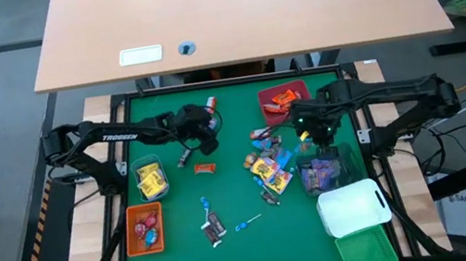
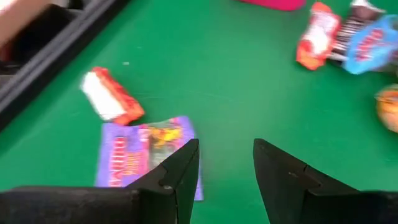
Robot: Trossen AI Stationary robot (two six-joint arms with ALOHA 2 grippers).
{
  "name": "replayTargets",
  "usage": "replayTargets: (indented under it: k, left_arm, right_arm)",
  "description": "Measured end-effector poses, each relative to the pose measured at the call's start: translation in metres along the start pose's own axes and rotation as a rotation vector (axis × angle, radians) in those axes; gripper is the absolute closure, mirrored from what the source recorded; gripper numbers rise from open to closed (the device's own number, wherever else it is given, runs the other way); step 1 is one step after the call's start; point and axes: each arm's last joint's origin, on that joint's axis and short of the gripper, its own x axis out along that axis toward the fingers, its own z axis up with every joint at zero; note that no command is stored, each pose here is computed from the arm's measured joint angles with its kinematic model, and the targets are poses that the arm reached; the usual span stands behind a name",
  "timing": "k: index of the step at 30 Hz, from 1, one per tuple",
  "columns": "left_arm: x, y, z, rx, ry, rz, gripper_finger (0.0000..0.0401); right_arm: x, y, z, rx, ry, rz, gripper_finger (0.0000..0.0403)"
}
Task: Sort candy
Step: Put the blue candy into the black bin, then put the violet candy into the black bin
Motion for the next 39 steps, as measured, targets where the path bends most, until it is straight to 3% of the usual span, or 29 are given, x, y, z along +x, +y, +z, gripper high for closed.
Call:
replayTargets:
  k: [4,10,15,23,32,39]
  left_arm:
    - [0.0000,0.0012,0.0001,0.000,-0.004,0.032,0.0260]
    - [0.0000,0.0012,0.0001,-0.001,-0.004,0.031,0.0260]
    - [0.0000,0.0012,0.0001,-0.001,-0.004,0.031,0.0260]
    - [0.0000,0.0012,0.0001,0.000,-0.004,0.031,0.0260]
    - [0.0004,0.0012,-0.0001,0.000,-0.002,0.031,0.0260]
    - [0.0004,0.0026,0.0004,-0.001,-0.012,0.081,0.0260]
  right_arm:
    - [-0.0001,0.0026,-0.0012,0.018,0.015,0.090,0.0395]
    - [-0.0016,0.0084,-0.0077,0.170,0.107,0.290,0.0393]
    - [-0.0004,0.0099,-0.0083,0.183,0.113,0.230,0.0393]
    - [-0.0005,0.0097,-0.0087,0.186,0.118,0.237,0.0385]
    - [-0.0006,0.0096,-0.0097,0.189,0.127,0.234,0.0290]
    - [0.0004,0.0058,-0.0048,0.172,0.063,0.106,0.0255]
